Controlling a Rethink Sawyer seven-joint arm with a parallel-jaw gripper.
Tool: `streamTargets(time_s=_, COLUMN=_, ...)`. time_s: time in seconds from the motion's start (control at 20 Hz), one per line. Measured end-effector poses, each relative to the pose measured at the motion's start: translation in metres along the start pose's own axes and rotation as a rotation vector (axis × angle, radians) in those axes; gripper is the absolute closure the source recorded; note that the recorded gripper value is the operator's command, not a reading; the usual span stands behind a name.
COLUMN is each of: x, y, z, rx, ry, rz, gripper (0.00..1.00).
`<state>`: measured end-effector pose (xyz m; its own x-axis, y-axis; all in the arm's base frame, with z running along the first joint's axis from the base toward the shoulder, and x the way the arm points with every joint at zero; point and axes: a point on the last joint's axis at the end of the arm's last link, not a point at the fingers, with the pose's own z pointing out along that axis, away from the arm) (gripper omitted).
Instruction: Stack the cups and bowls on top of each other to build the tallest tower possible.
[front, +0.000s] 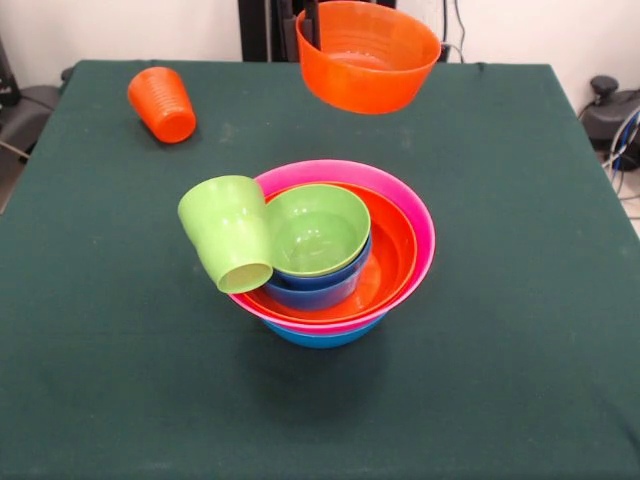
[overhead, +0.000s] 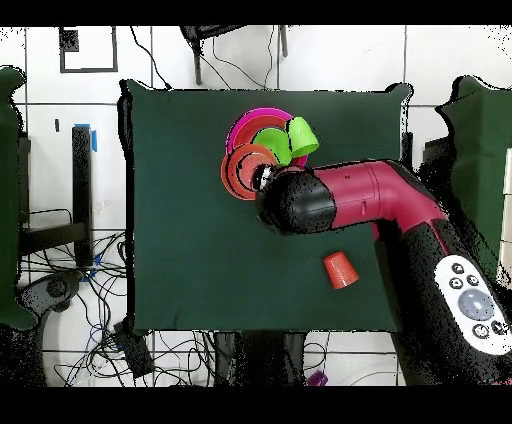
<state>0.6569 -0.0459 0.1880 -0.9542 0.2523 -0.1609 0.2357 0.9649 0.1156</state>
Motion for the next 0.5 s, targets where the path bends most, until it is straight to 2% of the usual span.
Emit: streamTargets(time_s=0.5, x=0.007, y=-0.001, z=0.016, rx=0.002, ry=0.012, rz=-0.033, gripper=1.0)
